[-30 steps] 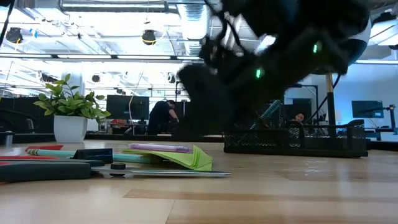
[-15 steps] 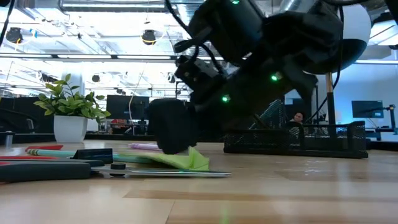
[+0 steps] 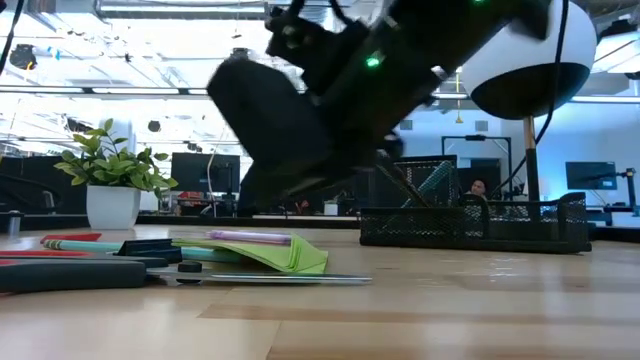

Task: Pick and place office supplies into organizer
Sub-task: Put the purple pen into the desk organizer

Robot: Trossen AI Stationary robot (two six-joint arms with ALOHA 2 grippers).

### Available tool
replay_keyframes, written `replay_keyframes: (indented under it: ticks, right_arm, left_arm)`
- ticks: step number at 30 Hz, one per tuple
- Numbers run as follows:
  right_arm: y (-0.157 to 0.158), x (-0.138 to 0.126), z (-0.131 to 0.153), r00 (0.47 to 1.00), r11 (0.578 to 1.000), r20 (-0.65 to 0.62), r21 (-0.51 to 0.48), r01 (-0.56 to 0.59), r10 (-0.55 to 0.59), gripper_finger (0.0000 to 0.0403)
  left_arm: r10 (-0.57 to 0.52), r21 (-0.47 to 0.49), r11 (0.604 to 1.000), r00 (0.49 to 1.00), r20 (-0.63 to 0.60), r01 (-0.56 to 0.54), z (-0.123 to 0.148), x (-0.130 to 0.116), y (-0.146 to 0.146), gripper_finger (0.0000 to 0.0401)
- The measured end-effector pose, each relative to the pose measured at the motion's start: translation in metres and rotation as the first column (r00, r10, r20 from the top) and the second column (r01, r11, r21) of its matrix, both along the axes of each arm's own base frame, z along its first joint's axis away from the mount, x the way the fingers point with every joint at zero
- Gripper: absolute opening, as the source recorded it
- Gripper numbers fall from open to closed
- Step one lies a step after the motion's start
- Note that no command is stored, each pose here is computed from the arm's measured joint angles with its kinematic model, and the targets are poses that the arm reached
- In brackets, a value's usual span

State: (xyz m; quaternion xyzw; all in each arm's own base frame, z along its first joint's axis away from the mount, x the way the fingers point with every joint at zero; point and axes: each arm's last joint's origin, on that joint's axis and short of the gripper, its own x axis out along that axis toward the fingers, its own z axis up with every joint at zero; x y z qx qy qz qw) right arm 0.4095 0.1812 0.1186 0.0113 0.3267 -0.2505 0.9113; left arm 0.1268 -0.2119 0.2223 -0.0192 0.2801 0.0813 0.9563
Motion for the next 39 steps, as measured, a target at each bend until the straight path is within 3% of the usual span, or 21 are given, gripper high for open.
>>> replay_keyframes:
  ticks: [5,13,21,27,39]
  right_arm:
    - [0.008,-0.019,-0.007,0.995,0.999,-0.089,-0.023,0.047,-0.049,0.0166]
    - [-0.027,-0.020,-0.035,0.980,0.977,0.001,0.081,0.196,-0.197,0.0170]
    - [-0.048,-0.022,-0.047,0.974,0.976,0.077,0.078,0.206,-0.212,0.0160]
    - [-0.063,-0.012,-0.047,0.987,0.990,0.079,0.005,0.142,-0.142,0.0162]
    - [-0.094,0.000,-0.046,0.983,0.984,0.081,0.085,0.158,-0.164,0.0159]
  left_arm:
    - [0.019,-0.022,1.000,1.000,0.015,-0.019,0.000,0.000,0.000,0.0114]
    - [0.033,-0.038,0.999,0.999,0.025,-0.032,0.001,0.000,0.000,0.0114]
    - [0.030,-0.033,0.999,0.999,0.024,-0.029,0.001,0.000,0.000,0.0114]
    - [0.022,-0.020,1.000,1.000,0.021,-0.021,0.001,0.000,0.000,0.0114]
    - [0.017,-0.025,1.000,1.000,0.010,-0.017,0.000,0.000,0.000,0.0114]
